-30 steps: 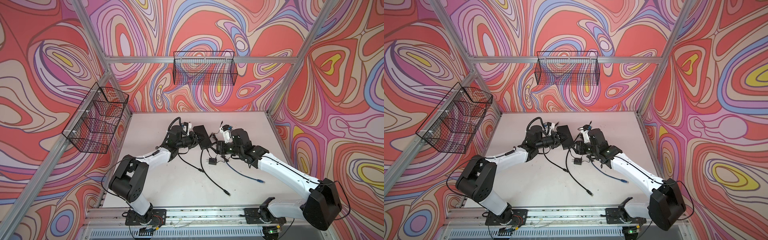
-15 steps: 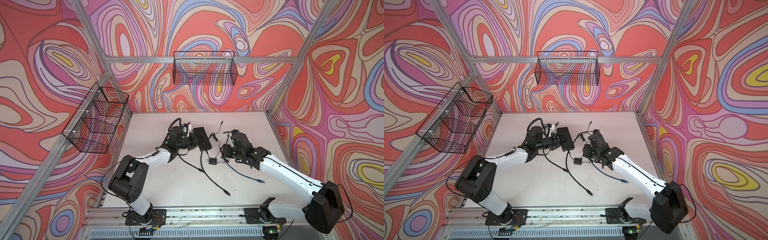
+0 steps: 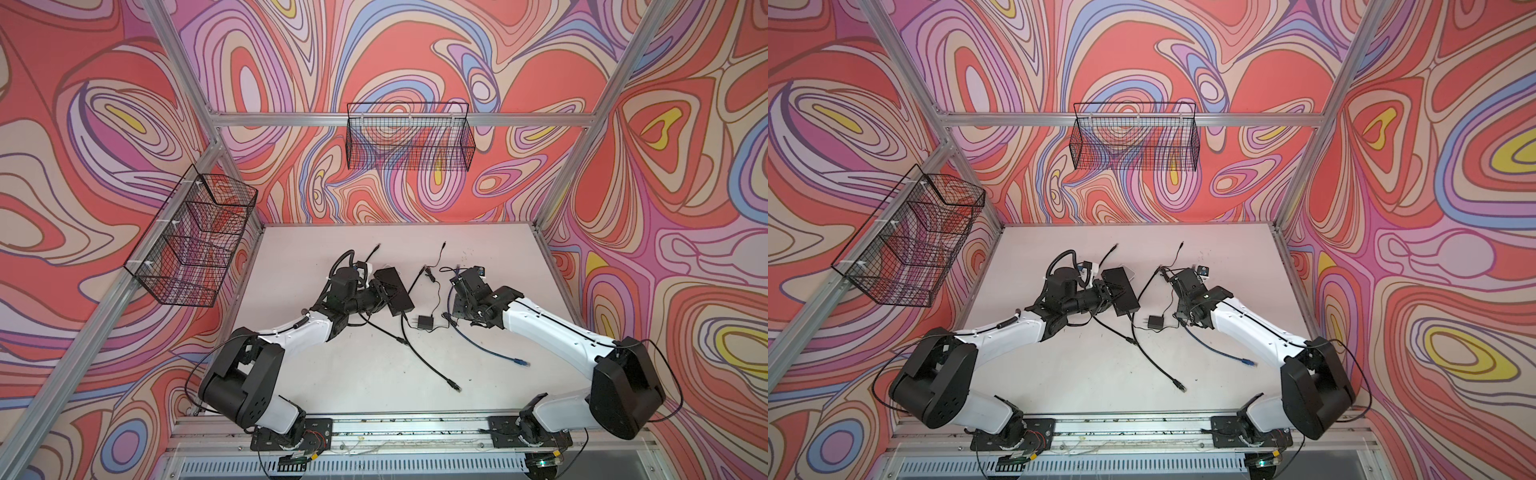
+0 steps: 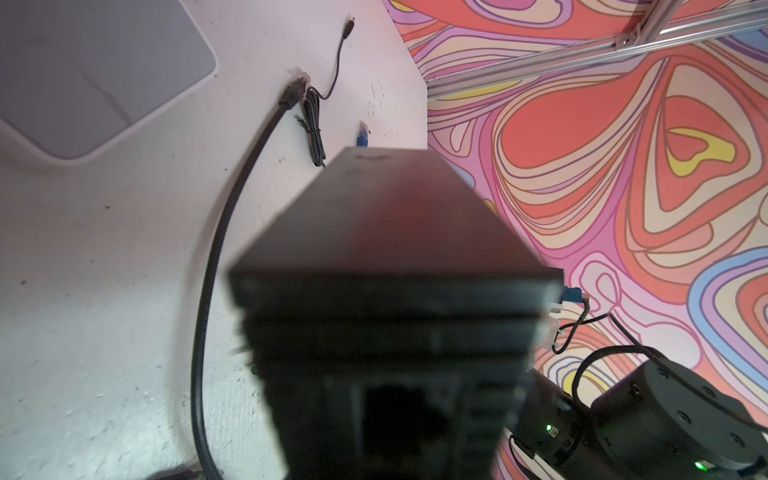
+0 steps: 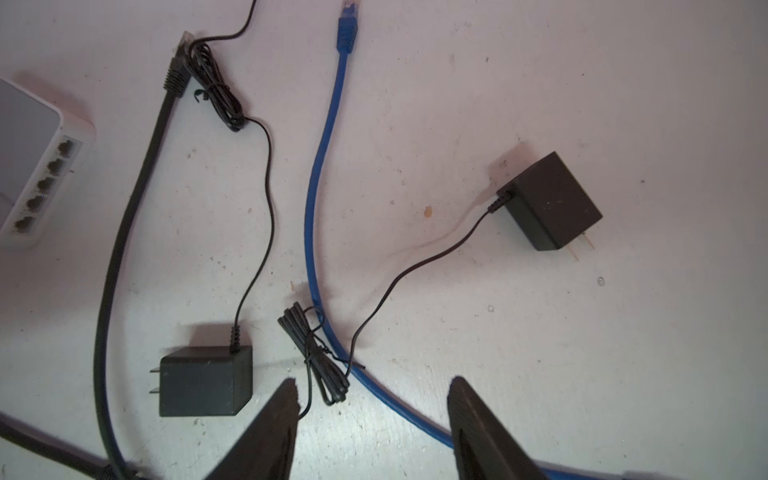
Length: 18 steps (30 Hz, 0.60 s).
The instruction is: Insert the plug into the switch port
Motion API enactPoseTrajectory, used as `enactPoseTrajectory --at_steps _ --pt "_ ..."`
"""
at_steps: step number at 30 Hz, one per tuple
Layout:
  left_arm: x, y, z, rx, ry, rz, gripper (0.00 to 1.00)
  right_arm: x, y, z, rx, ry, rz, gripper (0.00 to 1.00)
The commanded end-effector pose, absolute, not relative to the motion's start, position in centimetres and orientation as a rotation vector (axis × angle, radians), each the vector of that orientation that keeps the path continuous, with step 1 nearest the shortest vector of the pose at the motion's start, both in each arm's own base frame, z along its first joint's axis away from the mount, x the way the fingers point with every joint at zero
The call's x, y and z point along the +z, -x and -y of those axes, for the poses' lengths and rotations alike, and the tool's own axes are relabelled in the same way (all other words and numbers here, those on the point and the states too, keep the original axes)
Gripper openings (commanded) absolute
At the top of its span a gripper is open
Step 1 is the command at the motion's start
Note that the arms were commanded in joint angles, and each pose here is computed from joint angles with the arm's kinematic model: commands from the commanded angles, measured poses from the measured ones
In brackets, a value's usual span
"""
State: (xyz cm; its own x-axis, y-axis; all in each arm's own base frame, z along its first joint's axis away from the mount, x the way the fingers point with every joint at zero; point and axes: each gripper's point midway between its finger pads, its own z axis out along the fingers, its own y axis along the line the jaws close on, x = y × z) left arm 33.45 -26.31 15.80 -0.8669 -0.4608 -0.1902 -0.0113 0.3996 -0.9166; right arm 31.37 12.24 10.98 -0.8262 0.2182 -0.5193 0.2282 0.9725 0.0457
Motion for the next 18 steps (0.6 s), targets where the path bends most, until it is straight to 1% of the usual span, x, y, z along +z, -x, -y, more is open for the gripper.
enactPoseTrajectory --at_steps 1,4,7,11,18 --pt "16.1 -33.8 25.0 -1.421 0.479 -2.178 0.01 11.4 -32.5 -12.9 0.001 -0.312 -2.555 0.59" --pt "15.3 -33.7 24.5 -1.408 0.527 -2.173 0.01 10.8 -32.9 -13.9 0.045 -0.264 -2.573 0.58" --pt "14.1 -33.5 23.8 -1.378 0.594 -2.179 0.02 10.6 -33.3 -16.6 0.17 -0.113 -2.611 0.55" --pt "12.1 -33.3 23.4 -1.347 0.67 -2.227 0.05 11.2 -33.4 -19.3 0.271 0.039 -2.6 0.54" --pt "9.4 -33.3 23.4 -1.367 0.769 -2.245 0.16 12.3 -32.5 -23.3 0.469 0.258 -2.569 0.55"
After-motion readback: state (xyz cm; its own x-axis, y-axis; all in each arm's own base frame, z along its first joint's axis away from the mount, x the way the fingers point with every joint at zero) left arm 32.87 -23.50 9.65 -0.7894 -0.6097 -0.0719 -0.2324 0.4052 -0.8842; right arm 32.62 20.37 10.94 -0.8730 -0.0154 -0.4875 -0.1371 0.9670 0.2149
